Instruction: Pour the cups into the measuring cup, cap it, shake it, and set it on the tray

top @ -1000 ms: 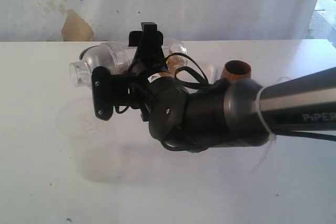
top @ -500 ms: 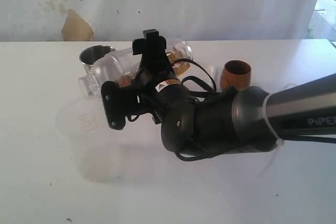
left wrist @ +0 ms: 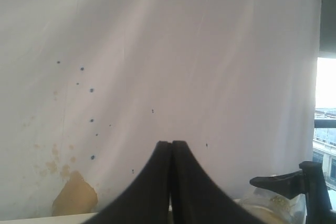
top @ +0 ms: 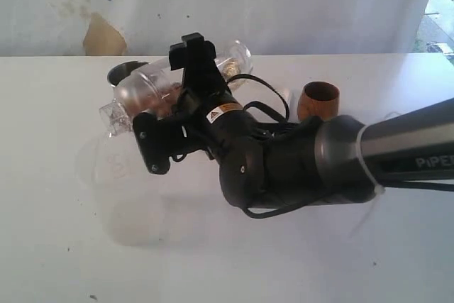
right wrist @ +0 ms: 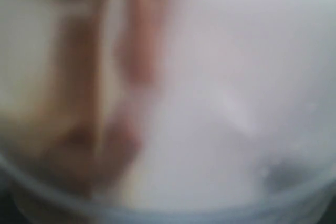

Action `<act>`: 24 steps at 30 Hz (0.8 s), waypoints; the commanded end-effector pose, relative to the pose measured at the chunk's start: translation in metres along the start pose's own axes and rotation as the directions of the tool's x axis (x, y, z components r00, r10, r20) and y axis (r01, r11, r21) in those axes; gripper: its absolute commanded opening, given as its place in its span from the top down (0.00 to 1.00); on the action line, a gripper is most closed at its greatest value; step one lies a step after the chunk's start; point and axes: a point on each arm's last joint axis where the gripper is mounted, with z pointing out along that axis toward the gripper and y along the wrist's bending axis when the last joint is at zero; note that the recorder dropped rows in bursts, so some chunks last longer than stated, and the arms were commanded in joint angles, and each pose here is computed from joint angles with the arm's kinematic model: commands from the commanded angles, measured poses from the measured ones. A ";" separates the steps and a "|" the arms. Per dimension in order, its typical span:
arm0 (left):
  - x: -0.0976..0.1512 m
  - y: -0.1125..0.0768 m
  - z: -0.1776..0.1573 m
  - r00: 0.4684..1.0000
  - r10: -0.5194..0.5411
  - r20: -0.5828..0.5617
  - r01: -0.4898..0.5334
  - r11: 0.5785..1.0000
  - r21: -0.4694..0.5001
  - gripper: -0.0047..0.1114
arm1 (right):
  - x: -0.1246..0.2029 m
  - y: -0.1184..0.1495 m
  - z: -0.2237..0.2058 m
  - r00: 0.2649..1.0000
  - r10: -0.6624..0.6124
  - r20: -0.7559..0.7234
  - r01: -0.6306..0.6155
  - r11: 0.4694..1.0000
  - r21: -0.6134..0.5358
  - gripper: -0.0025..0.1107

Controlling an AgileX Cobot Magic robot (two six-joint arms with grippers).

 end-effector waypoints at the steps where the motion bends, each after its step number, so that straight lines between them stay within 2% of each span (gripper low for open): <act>1: 0.000 0.001 -0.001 1.000 -0.007 0.011 0.007 1.000 -0.008 0.96 | 0.019 -0.015 0.003 0.998 -0.007 -0.067 0.013 0.997 0.082 0.98; 15: 0.000 0.001 -0.001 1.000 0.005 0.011 -0.005 1.000 -0.008 0.96 | 0.013 -0.021 0.004 0.991 -0.136 0.010 0.133 0.980 0.148 0.98; 24: 0.000 0.001 -0.001 1.000 0.005 0.008 -0.005 1.000 -0.006 0.96 | 0.015 -0.021 0.005 0.989 -0.146 0.011 0.143 0.977 0.156 0.98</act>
